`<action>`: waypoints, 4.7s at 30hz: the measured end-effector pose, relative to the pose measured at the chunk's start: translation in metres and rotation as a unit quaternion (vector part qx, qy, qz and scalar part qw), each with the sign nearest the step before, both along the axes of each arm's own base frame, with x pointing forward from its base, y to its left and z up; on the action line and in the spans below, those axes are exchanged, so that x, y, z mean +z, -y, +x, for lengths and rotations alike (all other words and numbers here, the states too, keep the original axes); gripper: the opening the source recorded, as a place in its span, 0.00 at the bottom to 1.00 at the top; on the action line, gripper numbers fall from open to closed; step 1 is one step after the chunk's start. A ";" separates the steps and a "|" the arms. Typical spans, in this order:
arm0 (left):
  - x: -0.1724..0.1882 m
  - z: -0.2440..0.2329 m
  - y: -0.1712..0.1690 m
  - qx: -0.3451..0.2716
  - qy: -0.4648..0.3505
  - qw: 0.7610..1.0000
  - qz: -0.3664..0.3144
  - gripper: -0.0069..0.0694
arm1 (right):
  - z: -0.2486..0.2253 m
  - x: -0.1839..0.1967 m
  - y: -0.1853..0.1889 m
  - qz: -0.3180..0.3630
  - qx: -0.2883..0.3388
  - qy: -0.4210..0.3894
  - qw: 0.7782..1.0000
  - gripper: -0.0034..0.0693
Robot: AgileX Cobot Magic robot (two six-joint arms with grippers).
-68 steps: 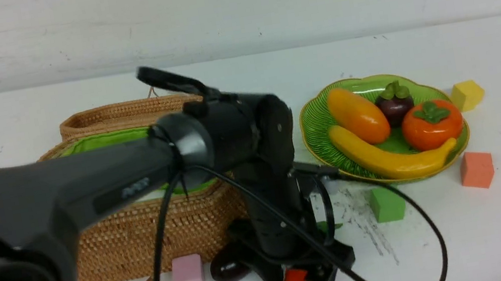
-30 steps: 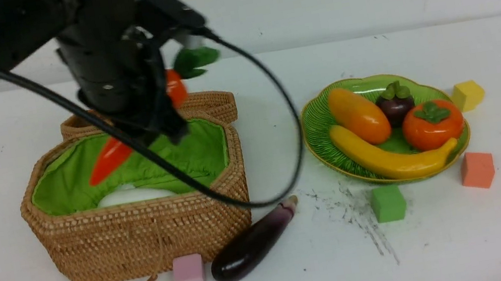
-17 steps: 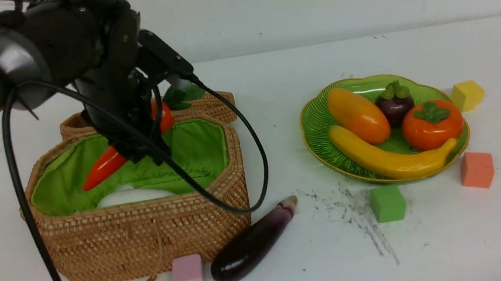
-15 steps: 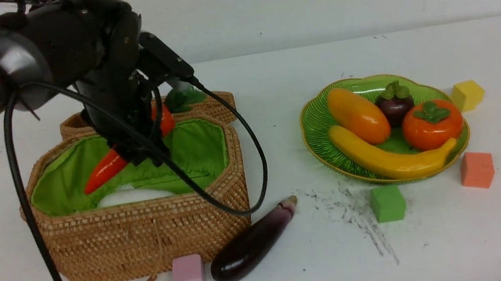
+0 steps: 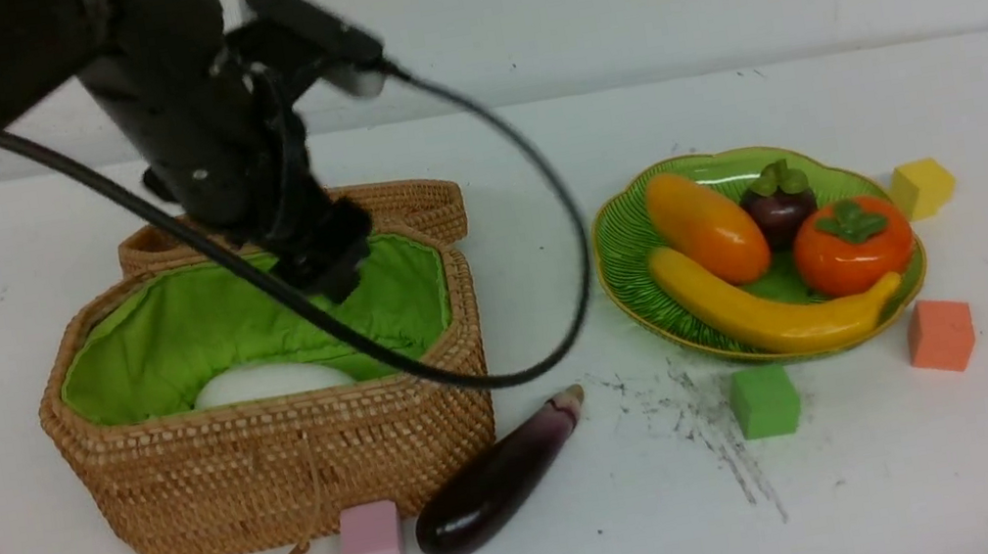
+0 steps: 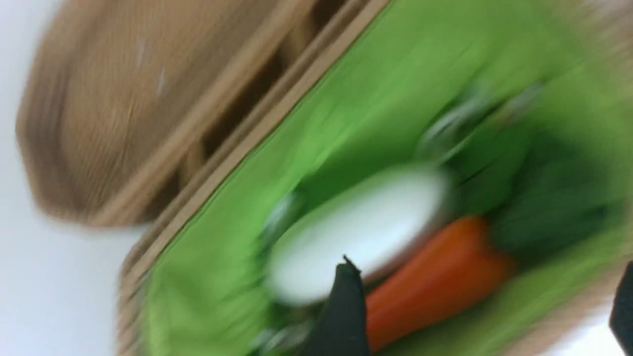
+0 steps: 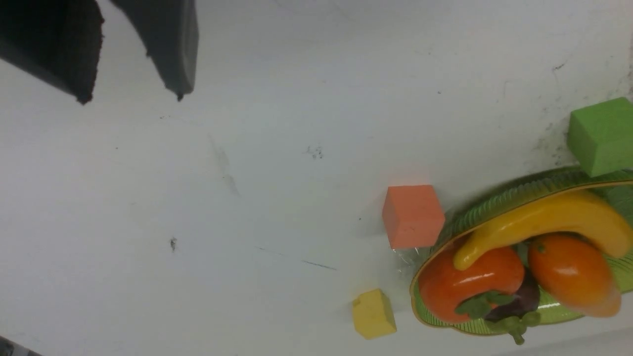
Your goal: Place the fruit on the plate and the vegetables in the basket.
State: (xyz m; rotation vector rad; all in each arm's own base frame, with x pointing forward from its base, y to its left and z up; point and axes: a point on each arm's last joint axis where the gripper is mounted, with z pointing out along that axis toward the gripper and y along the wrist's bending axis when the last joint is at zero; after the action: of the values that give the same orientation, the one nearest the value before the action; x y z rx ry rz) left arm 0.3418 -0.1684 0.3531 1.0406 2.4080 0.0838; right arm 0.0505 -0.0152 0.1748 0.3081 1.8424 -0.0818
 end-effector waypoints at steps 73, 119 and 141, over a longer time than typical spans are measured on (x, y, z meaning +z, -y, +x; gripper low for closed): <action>-0.181 0.016 0.167 -0.011 -0.152 0.986 0.065 0.43 | 0.000 0.000 0.000 0.000 0.000 0.000 1.000 0.37; -0.035 0.062 0.021 -0.063 -0.025 0.994 0.085 0.74 | 0.000 0.000 0.000 -0.001 0.000 0.000 1.000 0.37; 0.120 -0.050 -0.033 0.123 0.102 0.978 -0.133 0.13 | 0.000 0.000 0.000 -0.001 0.000 0.000 1.000 0.37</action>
State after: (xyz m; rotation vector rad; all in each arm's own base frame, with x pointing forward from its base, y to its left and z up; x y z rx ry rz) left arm 0.2922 -0.1355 0.4727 0.5820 2.2721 -0.0451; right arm 0.0505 -0.0152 0.1749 0.3071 1.8416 -0.0827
